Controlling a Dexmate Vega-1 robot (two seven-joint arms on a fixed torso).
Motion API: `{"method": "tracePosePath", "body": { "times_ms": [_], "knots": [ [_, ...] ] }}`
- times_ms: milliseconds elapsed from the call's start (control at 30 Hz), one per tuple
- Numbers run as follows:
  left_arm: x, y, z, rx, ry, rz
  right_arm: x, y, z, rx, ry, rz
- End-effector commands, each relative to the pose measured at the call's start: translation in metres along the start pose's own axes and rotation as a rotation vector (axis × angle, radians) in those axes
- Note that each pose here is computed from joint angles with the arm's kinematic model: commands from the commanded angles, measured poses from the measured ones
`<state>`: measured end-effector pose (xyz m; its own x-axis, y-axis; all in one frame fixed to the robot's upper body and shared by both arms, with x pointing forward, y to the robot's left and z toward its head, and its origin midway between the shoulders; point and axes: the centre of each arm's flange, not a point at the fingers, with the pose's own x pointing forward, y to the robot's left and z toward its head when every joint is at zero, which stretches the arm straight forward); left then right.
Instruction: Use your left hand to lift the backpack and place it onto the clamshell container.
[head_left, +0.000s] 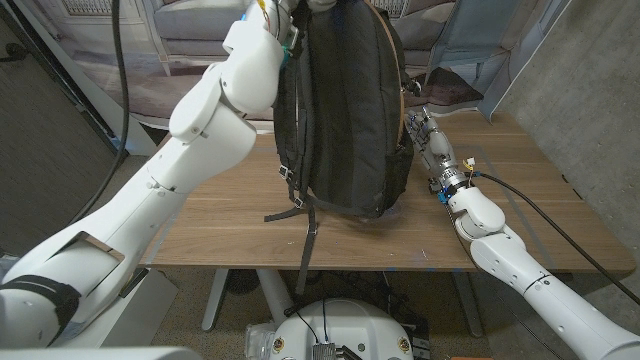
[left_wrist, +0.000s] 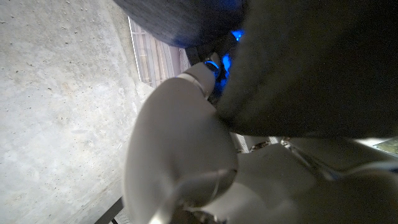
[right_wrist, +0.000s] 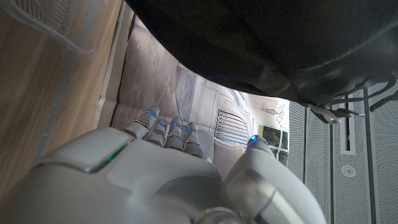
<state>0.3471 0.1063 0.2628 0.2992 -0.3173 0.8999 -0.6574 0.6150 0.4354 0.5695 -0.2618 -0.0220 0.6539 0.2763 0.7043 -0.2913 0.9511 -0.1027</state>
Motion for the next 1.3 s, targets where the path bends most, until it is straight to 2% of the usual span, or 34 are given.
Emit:
{"method": "tracePosePath", "body": {
  "times_ms": [33,367,833,1300],
  "knots": [
    [0.007,-0.008,0.003,-0.009,-0.012,-0.021,-0.005,-0.003,0.000,-0.001,0.002,-0.007],
    [0.015,-0.017,0.006,-0.015,-0.028,-0.047,-0.003,-0.003,-0.001,0.006,-0.001,-0.013],
    [0.030,-0.036,-0.002,-0.029,-0.022,-0.086,-0.004,-0.007,-0.007,0.008,0.005,-0.024],
    [0.037,-0.053,-0.003,-0.025,-0.018,-0.121,-0.006,-0.012,-0.010,0.012,0.002,-0.034]
  ]
}}
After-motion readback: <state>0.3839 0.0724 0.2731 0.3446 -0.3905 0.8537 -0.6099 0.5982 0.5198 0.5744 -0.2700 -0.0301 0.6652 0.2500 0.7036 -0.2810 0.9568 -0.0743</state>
